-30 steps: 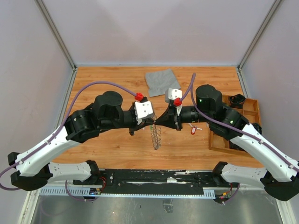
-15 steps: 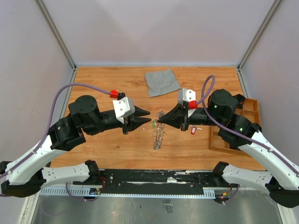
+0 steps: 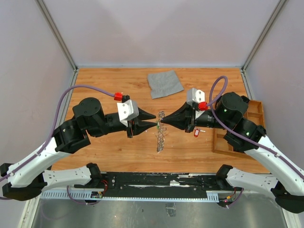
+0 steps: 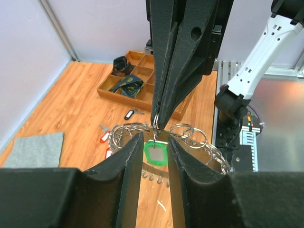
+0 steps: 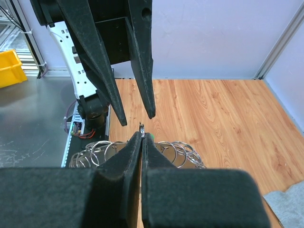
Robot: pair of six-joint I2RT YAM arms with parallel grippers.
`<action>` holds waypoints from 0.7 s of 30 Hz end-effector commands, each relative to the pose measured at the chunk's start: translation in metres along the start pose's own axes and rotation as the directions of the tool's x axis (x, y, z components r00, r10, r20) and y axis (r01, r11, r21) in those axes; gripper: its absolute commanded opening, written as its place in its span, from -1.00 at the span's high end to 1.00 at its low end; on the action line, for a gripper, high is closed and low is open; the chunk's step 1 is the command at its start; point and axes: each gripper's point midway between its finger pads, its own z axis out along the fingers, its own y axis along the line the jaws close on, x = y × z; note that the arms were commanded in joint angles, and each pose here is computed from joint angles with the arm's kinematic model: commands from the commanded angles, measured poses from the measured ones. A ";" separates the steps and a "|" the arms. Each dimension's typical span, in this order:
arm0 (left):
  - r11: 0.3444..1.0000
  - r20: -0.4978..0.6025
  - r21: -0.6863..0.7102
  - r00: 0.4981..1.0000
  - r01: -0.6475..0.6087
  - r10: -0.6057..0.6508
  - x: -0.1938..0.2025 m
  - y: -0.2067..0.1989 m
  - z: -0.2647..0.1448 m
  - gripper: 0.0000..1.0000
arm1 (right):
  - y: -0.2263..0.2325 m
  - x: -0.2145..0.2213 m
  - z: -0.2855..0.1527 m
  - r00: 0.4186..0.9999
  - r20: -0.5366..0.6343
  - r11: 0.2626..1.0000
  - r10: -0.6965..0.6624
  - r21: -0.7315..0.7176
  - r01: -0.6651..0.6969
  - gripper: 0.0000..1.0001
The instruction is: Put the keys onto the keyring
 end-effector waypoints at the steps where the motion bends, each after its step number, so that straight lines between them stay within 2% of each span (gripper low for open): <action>1: 1.000 0.027 0.018 1.000 -0.001 0.000 -0.004 -0.003 0.003 0.35 | 0.007 -0.021 -0.002 0.997 0.076 0.999 -0.033 -0.019 0.035 0.99; 9: 0.999 0.012 0.032 1.000 0.002 -0.002 0.001 -0.004 0.007 0.42 | 0.008 -0.023 -0.002 0.996 0.081 0.999 -0.037 -0.022 0.039 0.99; 15: 0.999 0.004 0.034 1.000 0.001 -0.001 0.004 -0.004 0.009 0.66 | 0.008 -0.025 -0.002 0.995 0.086 0.999 -0.042 -0.023 0.044 0.99; 21: 0.999 0.001 0.032 1.000 -0.003 0.003 0.005 -0.003 0.009 0.79 | 0.008 -0.028 -0.004 0.994 0.094 0.998 -0.052 -0.016 0.054 0.99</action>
